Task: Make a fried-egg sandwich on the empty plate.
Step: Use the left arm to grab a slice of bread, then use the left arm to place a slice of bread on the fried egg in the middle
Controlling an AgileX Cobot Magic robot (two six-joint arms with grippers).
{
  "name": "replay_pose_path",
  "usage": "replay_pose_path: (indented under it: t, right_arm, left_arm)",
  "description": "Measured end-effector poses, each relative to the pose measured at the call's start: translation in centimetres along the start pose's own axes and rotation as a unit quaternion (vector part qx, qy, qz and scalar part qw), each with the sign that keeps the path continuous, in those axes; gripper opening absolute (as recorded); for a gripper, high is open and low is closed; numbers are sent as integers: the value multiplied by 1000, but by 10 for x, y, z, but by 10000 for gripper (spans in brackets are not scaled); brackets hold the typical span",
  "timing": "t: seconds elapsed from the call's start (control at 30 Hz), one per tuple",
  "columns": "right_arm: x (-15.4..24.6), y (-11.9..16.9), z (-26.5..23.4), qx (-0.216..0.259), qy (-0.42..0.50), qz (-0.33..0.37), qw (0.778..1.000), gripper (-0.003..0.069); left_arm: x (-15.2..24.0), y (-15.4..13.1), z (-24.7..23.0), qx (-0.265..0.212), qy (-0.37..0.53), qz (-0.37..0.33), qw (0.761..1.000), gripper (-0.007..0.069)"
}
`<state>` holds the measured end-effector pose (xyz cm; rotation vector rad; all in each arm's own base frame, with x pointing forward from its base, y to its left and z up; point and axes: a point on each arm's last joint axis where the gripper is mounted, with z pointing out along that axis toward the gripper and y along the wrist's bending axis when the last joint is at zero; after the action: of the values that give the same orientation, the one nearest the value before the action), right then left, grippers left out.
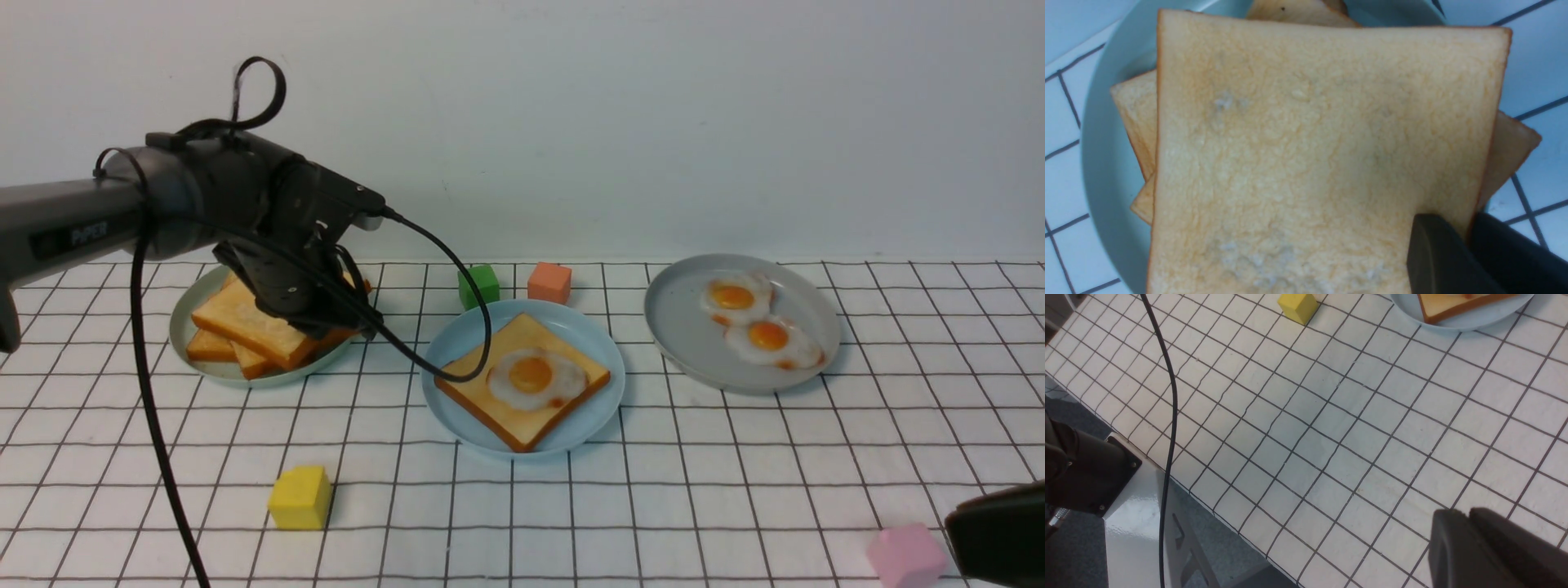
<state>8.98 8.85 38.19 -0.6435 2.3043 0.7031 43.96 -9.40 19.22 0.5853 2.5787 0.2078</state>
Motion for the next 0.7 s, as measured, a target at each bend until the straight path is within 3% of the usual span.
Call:
replay_pose_path:
  t: [0.3, 0.4, 0.63, 0.7]
  right_arm:
    - [2, -1, -6, 12, -10, -10, 1000, 77]
    - [6, -2, -13, 26, -21, -23, 999, 78]
    - [23, -2, -38, 52, -45, -48, 997, 83]
    - [25, -1, -41, 51, -50, -50, 996, 83]
  left_arm:
    - [-12, 6, -58, -11, -51, -5, 999, 72]
    - [-19, -8, -87, -2, -74, 5, 997, 69]
    - [-22, -124, -107, 76, -66, 114, 988, 69]
    - [-21, -136, -108, 84, -66, 124, 986, 69]
